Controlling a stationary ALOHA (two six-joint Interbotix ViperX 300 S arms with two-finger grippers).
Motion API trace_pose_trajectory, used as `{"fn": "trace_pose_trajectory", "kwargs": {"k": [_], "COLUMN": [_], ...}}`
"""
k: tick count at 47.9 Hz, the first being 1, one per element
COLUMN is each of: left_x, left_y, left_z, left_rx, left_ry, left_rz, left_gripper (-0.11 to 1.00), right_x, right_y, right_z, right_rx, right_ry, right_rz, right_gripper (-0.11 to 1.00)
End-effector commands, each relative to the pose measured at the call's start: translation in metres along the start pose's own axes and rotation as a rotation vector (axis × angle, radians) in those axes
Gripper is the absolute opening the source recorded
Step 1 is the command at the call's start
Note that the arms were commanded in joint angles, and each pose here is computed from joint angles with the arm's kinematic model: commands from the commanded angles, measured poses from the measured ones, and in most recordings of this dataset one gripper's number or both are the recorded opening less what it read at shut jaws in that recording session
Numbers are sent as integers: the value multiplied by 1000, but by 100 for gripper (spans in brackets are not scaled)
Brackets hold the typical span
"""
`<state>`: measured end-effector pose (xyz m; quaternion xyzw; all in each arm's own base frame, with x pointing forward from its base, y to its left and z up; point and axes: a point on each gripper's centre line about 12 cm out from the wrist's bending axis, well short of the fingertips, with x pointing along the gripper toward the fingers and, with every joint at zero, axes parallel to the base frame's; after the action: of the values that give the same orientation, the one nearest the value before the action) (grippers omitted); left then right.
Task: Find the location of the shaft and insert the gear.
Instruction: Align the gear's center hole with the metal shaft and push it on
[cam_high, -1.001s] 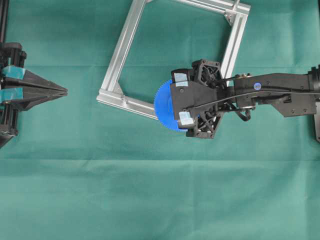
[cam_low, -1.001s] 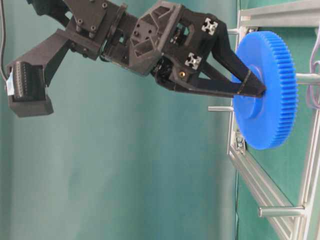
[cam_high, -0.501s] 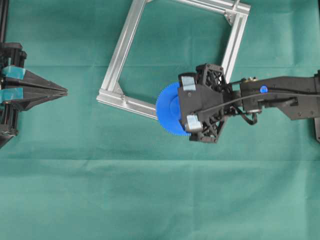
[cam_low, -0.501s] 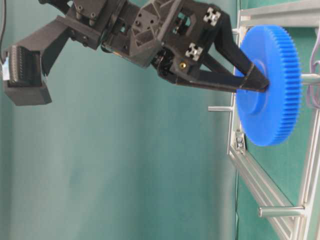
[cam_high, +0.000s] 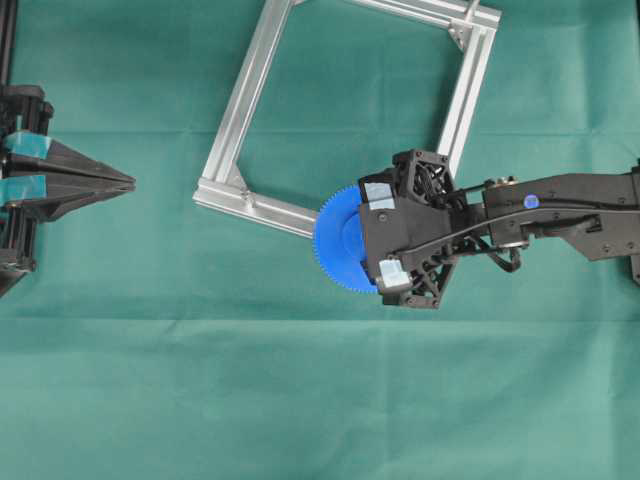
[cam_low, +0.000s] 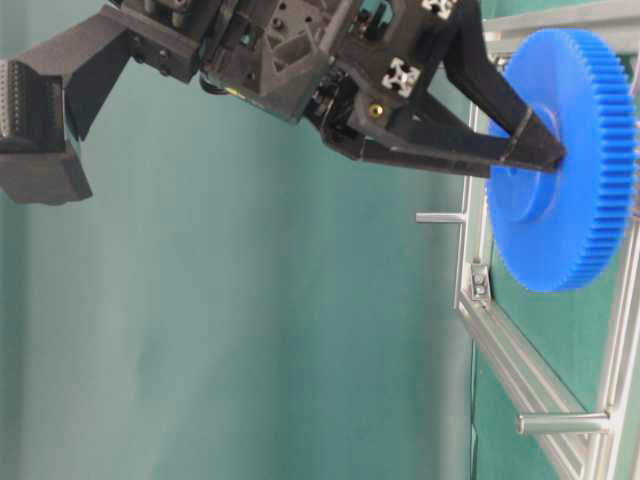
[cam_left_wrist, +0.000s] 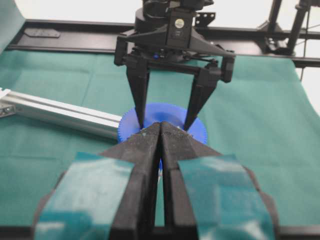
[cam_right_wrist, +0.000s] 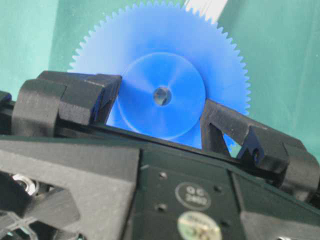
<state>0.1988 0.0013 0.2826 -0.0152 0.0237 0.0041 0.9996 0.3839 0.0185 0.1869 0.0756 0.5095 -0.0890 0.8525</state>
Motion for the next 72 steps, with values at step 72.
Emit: {"fn": "trace_pose_trajectory", "kwargs": {"k": [72], "left_x": [2], "left_y": [0], "left_z": [14], "left_rx": [-16], "left_ry": [-31], "left_rz": [2], "left_gripper": [1], "right_x": [-9], "right_y": [-25], "right_z": [-5], "right_rx": [15], "right_ry": [-141], "right_rz": [4], "right_gripper": [69]}}
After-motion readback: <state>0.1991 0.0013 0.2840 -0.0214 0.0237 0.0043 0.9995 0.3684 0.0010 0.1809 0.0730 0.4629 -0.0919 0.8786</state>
